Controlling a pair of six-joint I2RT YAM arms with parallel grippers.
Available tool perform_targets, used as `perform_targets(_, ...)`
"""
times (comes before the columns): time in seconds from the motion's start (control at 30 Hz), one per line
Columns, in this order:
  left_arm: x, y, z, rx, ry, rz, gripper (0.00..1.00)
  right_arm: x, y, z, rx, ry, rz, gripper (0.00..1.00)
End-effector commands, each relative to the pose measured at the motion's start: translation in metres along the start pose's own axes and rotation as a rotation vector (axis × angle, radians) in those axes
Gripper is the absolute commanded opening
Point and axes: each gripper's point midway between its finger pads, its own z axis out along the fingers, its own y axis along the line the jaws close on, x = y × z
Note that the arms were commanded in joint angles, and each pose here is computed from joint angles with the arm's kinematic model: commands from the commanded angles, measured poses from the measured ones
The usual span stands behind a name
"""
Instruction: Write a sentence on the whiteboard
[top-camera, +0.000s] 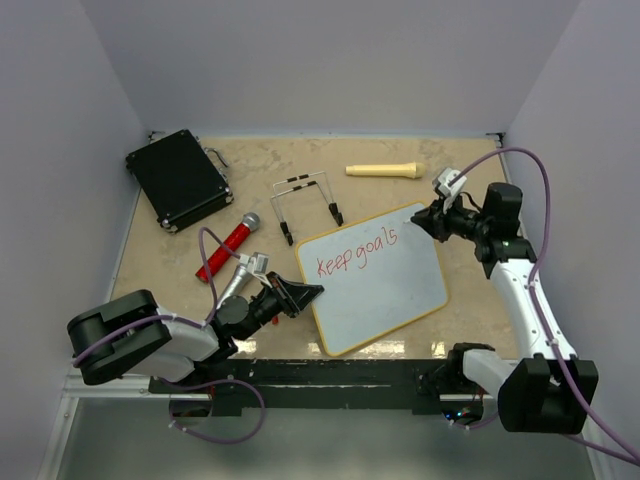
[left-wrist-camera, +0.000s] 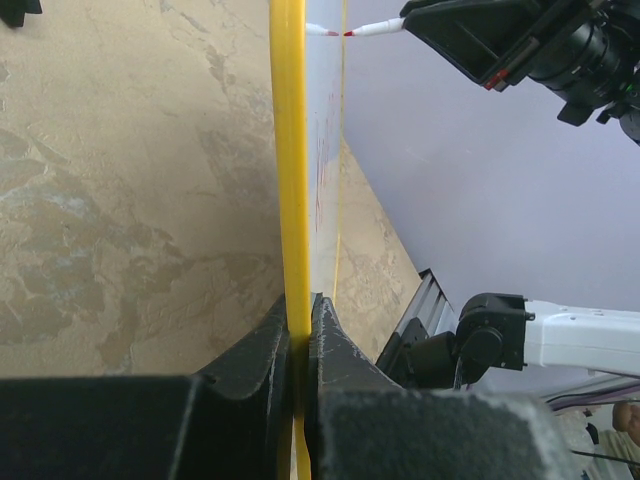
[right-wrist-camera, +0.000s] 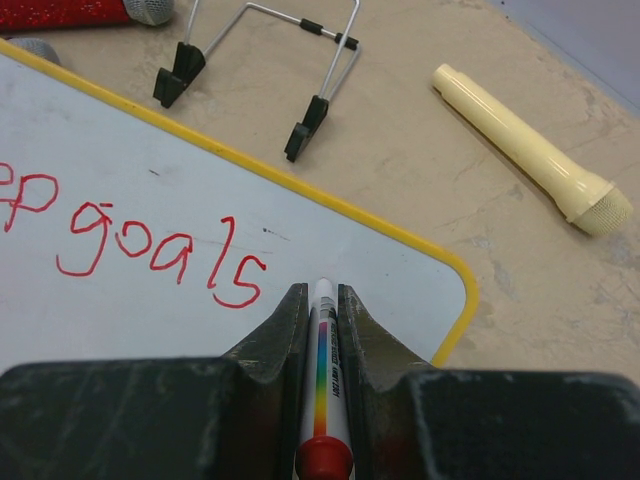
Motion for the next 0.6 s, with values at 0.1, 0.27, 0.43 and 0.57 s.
perform_targets(0.1, -0.005, -0.007, 0.003, 0.044, -0.02, 0.08, 0.0, 0.009, -0.01, 0.004, 0.022, 0.039, 0.001, 0.0)
perform_targets(0.27, -0.005, -0.007, 0.002, 0.042, -0.02, 0.077, 0.0, -0.015, -0.001, -0.008, 0.01, -0.012, -0.052, 0.0)
perform_targets(0.43, -0.005, -0.006, 0.001, 0.039, -0.021, 0.076, 0.0, -0.022, 0.004, -0.014, 0.031, -0.058, -0.062, 0.0)
perform_targets(0.57, -0.005, -0.007, 0.001, 0.043, -0.021, 0.075, 0.0, -0.003, 0.005, -0.006, -0.022, 0.014, -0.034, 0.0)
